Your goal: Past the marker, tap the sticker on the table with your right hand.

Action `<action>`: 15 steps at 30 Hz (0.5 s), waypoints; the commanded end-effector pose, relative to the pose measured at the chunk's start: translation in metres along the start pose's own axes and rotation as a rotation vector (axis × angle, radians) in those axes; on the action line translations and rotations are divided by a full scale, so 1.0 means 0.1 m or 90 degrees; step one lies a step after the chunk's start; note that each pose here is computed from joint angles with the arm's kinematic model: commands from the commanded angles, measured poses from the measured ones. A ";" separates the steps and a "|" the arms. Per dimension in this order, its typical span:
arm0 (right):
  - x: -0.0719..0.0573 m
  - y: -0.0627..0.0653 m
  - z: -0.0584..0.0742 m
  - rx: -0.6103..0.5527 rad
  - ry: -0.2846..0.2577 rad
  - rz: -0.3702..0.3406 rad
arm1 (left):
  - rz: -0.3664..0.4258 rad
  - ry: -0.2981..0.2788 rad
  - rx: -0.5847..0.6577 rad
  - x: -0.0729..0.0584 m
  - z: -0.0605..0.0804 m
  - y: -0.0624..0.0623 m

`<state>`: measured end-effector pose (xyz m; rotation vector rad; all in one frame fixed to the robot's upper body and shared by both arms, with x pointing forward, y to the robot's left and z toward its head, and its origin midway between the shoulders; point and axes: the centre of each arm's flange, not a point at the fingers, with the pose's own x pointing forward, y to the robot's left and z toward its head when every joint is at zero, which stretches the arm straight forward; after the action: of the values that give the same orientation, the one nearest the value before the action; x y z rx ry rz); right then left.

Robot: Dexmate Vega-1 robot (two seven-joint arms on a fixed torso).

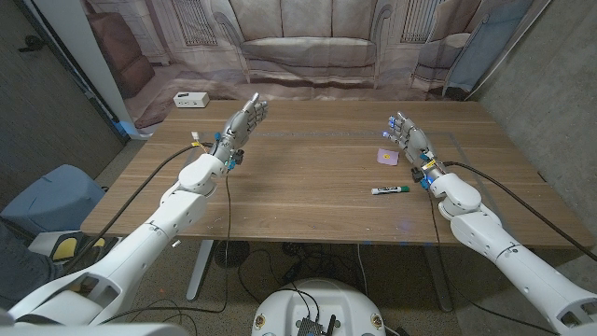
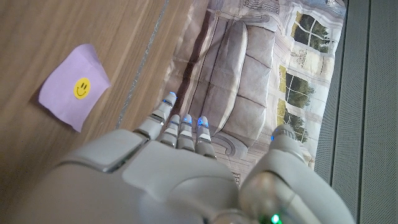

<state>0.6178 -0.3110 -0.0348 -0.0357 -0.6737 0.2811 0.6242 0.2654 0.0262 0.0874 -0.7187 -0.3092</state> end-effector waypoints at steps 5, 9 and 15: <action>0.05 -0.01 -0.09 0.051 0.000 0.036 | -0.008 0.013 -0.010 0.01 -0.01 -0.11; 0.06 -0.04 -0.10 0.054 0.003 0.037 | 0.003 0.011 -0.009 -0.02 0.01 -0.11; 0.11 -0.04 -0.07 0.051 0.003 0.045 | 0.009 0.011 -0.007 -0.05 0.05 -0.11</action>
<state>0.6274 -0.3117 -0.0371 0.0145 -0.6595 0.3528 0.6212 0.2559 0.0241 0.0767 -0.7004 -0.3170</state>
